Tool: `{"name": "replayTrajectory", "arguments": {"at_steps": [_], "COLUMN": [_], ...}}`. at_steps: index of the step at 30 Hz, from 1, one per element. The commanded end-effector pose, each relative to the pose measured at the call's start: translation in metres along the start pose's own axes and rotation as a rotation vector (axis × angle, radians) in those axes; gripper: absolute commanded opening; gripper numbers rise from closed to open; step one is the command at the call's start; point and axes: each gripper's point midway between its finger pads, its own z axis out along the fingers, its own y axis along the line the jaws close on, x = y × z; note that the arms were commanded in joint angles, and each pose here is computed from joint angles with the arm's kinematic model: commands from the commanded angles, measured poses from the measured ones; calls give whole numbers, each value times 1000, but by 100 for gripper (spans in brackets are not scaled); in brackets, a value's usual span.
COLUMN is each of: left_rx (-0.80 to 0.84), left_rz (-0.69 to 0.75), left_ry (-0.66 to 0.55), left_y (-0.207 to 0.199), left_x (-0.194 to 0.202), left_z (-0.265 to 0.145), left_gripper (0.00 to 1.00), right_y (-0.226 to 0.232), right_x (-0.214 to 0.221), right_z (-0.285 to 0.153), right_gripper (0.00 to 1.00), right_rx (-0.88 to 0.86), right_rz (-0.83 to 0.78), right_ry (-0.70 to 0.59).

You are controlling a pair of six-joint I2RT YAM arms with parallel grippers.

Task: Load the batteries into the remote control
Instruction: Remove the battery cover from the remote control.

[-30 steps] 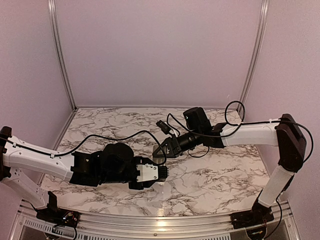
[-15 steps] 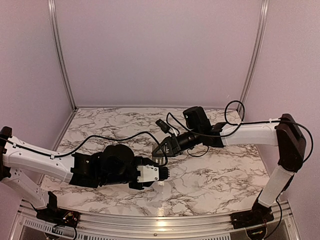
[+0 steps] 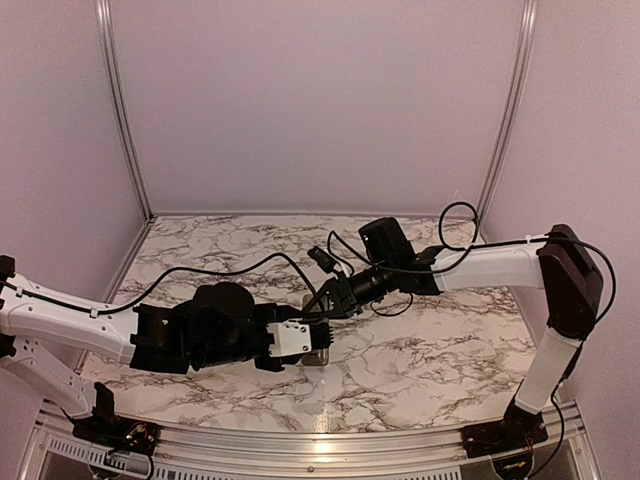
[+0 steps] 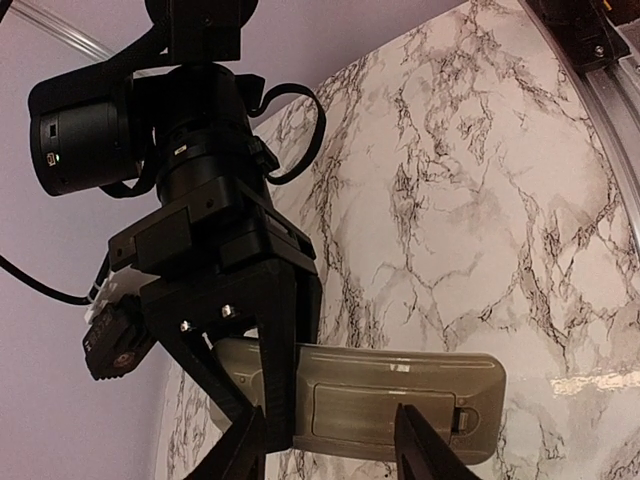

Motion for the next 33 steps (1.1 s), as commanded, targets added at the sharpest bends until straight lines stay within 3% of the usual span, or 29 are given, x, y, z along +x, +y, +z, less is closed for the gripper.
{"name": "replayTrajectory", "arguments": {"at_steps": [1,14,25,33], "left_rx": [-18,138,97,91], "left_rz": [-4,-6,8,-9], "left_ry": [-16,27,91,56], "left_y": [3,-29,-25,-19], "left_x": [-2,6,19,10], "left_z": [-3,8,17,14], "left_gripper": [46,59,54,53], "right_y": [8,10,17,19], "right_x": [-9,-8,-5,-5], "right_z": [-6,-9,-6,-4], "right_gripper": [0,0,0,0], "right_rx": [-27,-39,-47,-38], "right_rz": [7,10,-15,-33], "right_ry": [-14,-12,2,11]}}
